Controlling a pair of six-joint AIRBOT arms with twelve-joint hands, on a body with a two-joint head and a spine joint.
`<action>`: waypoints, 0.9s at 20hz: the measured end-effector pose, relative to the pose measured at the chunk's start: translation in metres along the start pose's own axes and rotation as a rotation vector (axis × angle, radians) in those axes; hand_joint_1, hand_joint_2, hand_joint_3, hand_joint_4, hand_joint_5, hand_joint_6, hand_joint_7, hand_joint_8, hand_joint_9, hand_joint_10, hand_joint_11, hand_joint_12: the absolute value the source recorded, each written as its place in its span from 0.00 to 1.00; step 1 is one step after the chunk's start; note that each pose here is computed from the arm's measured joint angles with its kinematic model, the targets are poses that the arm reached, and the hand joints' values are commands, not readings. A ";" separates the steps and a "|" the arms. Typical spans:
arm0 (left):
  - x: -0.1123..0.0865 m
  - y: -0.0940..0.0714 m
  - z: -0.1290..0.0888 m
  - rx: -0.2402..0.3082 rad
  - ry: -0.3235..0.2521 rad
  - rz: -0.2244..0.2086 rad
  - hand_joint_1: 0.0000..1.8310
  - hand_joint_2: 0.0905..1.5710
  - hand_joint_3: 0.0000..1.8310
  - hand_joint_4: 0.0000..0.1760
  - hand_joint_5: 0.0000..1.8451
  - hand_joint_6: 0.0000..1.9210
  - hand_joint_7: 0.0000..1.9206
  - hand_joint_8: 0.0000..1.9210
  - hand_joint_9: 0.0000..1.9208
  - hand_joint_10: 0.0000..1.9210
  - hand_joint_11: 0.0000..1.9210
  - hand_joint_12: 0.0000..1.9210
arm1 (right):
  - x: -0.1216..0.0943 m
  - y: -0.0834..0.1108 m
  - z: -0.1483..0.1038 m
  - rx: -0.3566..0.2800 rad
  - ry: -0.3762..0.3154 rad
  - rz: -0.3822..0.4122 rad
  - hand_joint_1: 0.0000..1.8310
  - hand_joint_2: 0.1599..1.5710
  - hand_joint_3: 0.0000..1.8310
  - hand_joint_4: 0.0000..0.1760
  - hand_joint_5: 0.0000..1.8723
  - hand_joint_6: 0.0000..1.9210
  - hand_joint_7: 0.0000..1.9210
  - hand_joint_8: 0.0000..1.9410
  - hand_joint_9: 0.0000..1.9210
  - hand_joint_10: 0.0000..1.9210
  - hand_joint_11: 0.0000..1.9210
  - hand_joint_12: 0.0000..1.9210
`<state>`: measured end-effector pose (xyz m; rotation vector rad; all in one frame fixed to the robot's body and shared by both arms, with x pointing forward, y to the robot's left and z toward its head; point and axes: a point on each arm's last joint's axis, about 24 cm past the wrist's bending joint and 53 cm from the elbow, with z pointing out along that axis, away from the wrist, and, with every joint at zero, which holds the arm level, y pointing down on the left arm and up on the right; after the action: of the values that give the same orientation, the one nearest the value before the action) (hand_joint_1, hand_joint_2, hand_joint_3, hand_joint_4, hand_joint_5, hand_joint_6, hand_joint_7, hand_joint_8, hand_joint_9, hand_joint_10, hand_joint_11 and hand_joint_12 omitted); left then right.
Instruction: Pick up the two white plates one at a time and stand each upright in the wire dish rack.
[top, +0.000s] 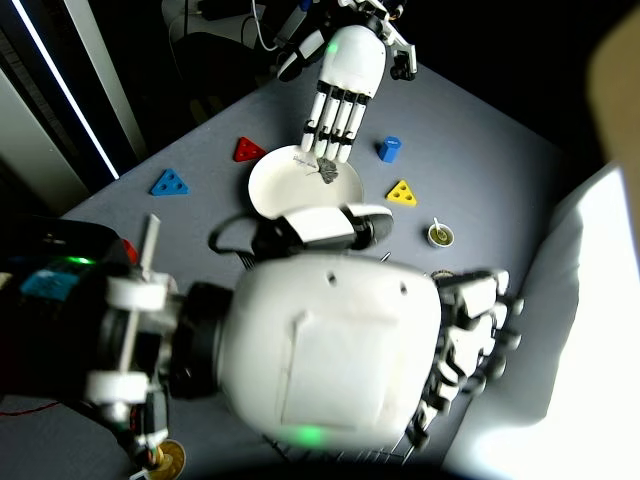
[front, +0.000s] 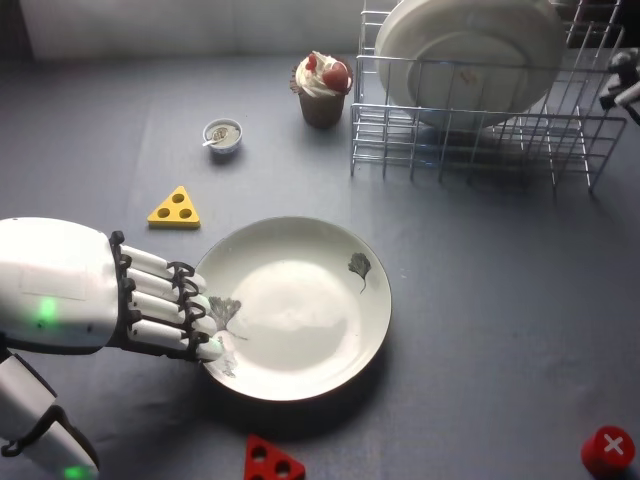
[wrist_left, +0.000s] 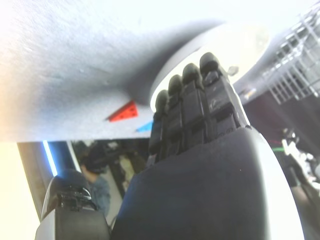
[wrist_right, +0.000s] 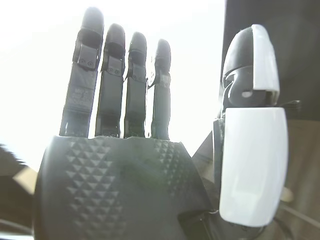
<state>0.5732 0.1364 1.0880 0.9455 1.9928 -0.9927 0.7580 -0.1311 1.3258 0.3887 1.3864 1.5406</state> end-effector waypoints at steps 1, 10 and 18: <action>0.002 0.002 0.000 -0.007 0.004 -0.004 0.00 0.58 0.00 0.00 0.07 0.00 0.10 0.00 0.09 0.00 0.08 0.01 | 0.014 0.012 0.000 -0.047 0.038 -0.055 0.53 0.55 0.00 0.01 0.35 0.00 0.34 0.01 0.33 0.01 0.37 0.02; 0.016 0.000 0.005 -0.016 0.037 -0.011 0.00 0.58 0.00 0.00 0.07 0.00 0.10 0.00 0.09 0.00 0.09 0.01 | 0.107 0.023 -0.027 -0.220 0.253 -0.374 0.53 0.57 0.00 0.00 0.35 0.00 0.35 0.01 0.34 0.00 0.38 0.02; 0.050 0.001 0.007 -0.028 0.137 0.027 0.00 0.58 0.00 0.00 0.07 0.00 0.10 0.00 0.09 0.00 0.09 0.01 | 0.171 -0.005 -0.054 -0.240 0.377 -0.581 0.53 0.56 0.00 0.06 0.33 0.00 0.33 0.00 0.33 0.00 0.39 0.02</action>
<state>0.5519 0.1458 1.0435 1.0470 2.0959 -0.9046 0.6398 -0.0238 1.2441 -0.4434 1.4066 1.2982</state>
